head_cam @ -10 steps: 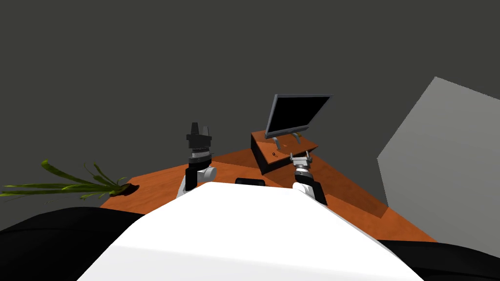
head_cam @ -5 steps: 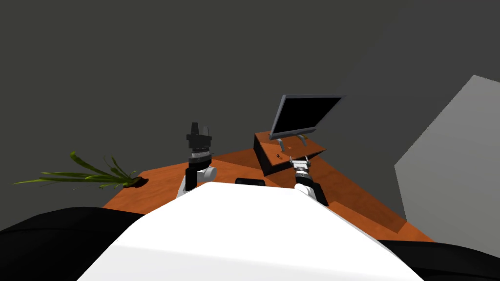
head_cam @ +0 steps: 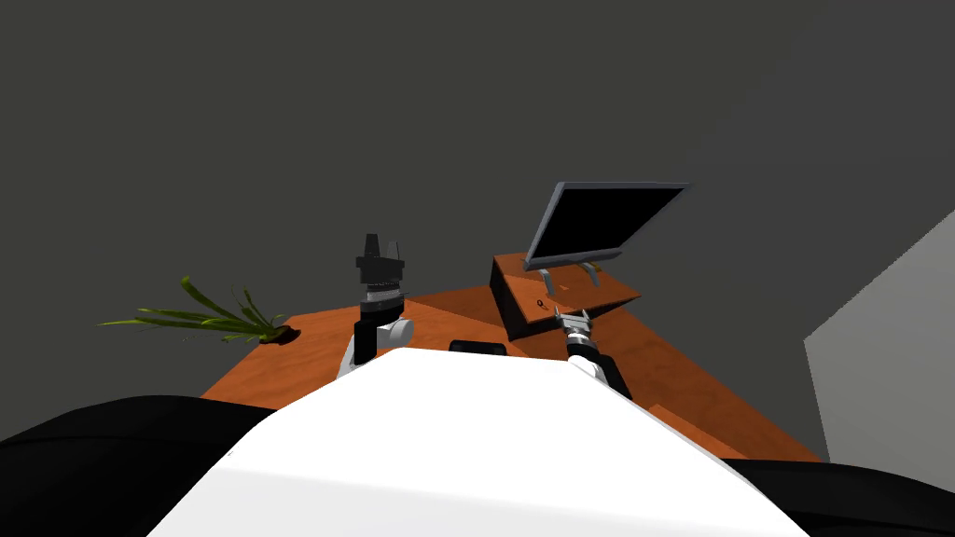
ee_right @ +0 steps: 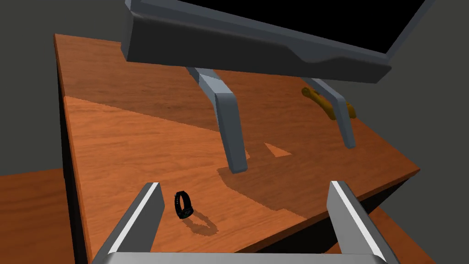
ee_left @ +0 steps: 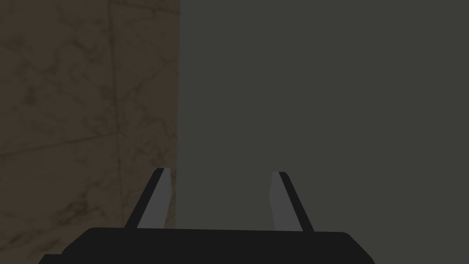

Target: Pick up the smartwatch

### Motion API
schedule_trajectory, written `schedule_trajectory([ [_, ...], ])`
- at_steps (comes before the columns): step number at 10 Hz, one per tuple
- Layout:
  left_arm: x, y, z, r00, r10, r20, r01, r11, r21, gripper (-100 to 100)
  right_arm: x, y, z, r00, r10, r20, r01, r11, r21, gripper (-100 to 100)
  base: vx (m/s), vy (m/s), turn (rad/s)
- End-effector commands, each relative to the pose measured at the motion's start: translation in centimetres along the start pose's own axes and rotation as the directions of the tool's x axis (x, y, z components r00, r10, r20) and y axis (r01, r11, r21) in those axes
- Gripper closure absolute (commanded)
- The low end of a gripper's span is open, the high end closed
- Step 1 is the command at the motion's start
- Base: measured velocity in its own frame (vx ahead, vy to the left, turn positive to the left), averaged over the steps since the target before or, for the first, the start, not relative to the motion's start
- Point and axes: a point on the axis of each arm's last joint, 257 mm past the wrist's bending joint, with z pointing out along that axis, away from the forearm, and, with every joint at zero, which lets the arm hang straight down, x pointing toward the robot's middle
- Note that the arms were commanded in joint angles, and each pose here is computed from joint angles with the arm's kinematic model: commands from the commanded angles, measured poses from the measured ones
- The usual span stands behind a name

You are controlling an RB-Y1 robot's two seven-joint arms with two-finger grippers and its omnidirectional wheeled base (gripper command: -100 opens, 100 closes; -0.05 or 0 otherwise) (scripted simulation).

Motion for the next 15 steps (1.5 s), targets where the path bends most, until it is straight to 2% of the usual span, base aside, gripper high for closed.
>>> schedule_trajectory([
  [1, 0.0, 0.0, 0.0, 1.000, 0.000, 0.000, 0.000, 1.000, 0.000, 0, -1.3, 0.0, -0.2, 0.996, 0.078, 0.033, -0.078, 0.997, 0.004, -100, 0.036, 0.029, 0.071],
  [2, 0.0, 0.0, 0.0, 1.000, 0.000, 0.000, 0.000, 1.000, 0.000, 0, -3.7, 0.0, -0.6, 0.987, 0.132, 0.088, -0.133, 0.991, 0.008, -100, 0.058, 0.036, 0.138],
  [3, 0.0, 0.0, 0.0, 1.000, 0.000, 0.000, 0.000, 1.000, 0.000, 0, -3.7, 0.1, -0.6, 0.981, 0.172, 0.091, -0.173, 0.985, 0.003, -100, 0.048, 0.025, 0.070],
  [4, 0.0, 0.0, 0.0, 1.000, 0.000, 0.000, 0.000, 1.000, 0.000, 0, -6.0, 0.1, -1.0, 0.964, 0.222, 0.144, -0.224, 0.975, -0.001, -100, 0.054, 0.025, 0.170],
  [5, 0.0, 0.0, 0.0, 1.000, 0.000, 0.000, 0.000, 1.000, 0.000, 0, -6.1, 0.1, -1.0, 0.954, 0.262, 0.145, -0.264, 0.965, -0.008, -100, 0.049, 0.013, 0.072],
  [6, 0.0, 0.0, 0.0, 1.000, 0.000, 0.000, 0.000, 1.000, 0.000, 0, -8.3, 0.1, -1.6, 0.924, 0.328, 0.195, -0.330, 0.944, -0.022, -100, 0.068, 0.012, 0.127],
  [7, 0.0, 0.0, 0.0, 1.000, 0.000, 0.000, 0.000, 1.000, 0.000, 0, -8.4, 0.1, -1.6, 0.918, 0.346, 0.195, -0.348, 0.937, -0.027, -100, 0.056, 0.005, 0.080],
  [8, 0.0, 0.0, 0.0, 1.000, 0.000, 0.000, 0.000, 1.000, 0.000, 0, -10.5, 0.2, -2.2, 0.883, 0.402, 0.241, -0.404, 0.914, -0.046, -100, 0.062, -0.006, 0.170],
  [9, 0.0, 0.0, 0.0, 1.000, 0.000, 0.000, 0.000, 1.000, 0.000, 0, -10.5, 0.2, -2.2, 0.873, 0.425, 0.240, -0.425, 0.904, -0.052, -100, 0.054, -0.006, 0.066],
  [10, 0.0, 0.0, 0.0, 1.000, 0.000, 0.000, 0.000, 1.000, 0.000, 0, -12.5, 0.2, -3.0, 0.834, 0.476, 0.281, -0.475, 0.877, -0.076, -100, 0.072, -0.005, 0.120],
  [11, 0.0, 0.0, 0.0, 1.000, 0.000, 0.000, 0.000, 1.000, 0.000, 0, -12.5, 0.2, -3.0, 0.822, 0.496, 0.279, -0.494, 0.865, -0.083, -100, 0.058, -0.007, 0.072],
  [12, 0.0, 0.0, 0.0, 1.000, 0.000, 0.000, 0.000, 1.000, 0.000, 0, -14.4, 0.2, -3.8, 0.774, 0.551, 0.313, -0.545, 0.830, -0.114, -100, 0.069, -0.023, 0.155],
  [13, 0.0, 0.0, 0.0, 1.000, 0.000, 0.000, 0.000, 1.000, 0.000, 0, -14.4, 0.2, -3.8, 0.767, 0.561, 0.312, -0.555, 0.823, -0.118, -100, 0.057, -0.030, 0.069],
  [14, 0.0, 0.0, 0.0, 1.000, 0.000, 0.000, 0.000, 1.000, 0.000, 0, -16.2, 0.2, -4.6, 0.711, 0.616, 0.338, -0.605, 0.782, -0.154, -100, 0.073, -0.026, 0.141],
  [15, 0.0, 0.0, 0.0, 1.000, 0.000, 0.000, 0.000, 1.000, 0.000, 0, -16.2, 0.2, -4.6, 0.709, 0.619, 0.338, -0.607, 0.779, -0.155, -100, 0.067, -0.030, 0.057],
])
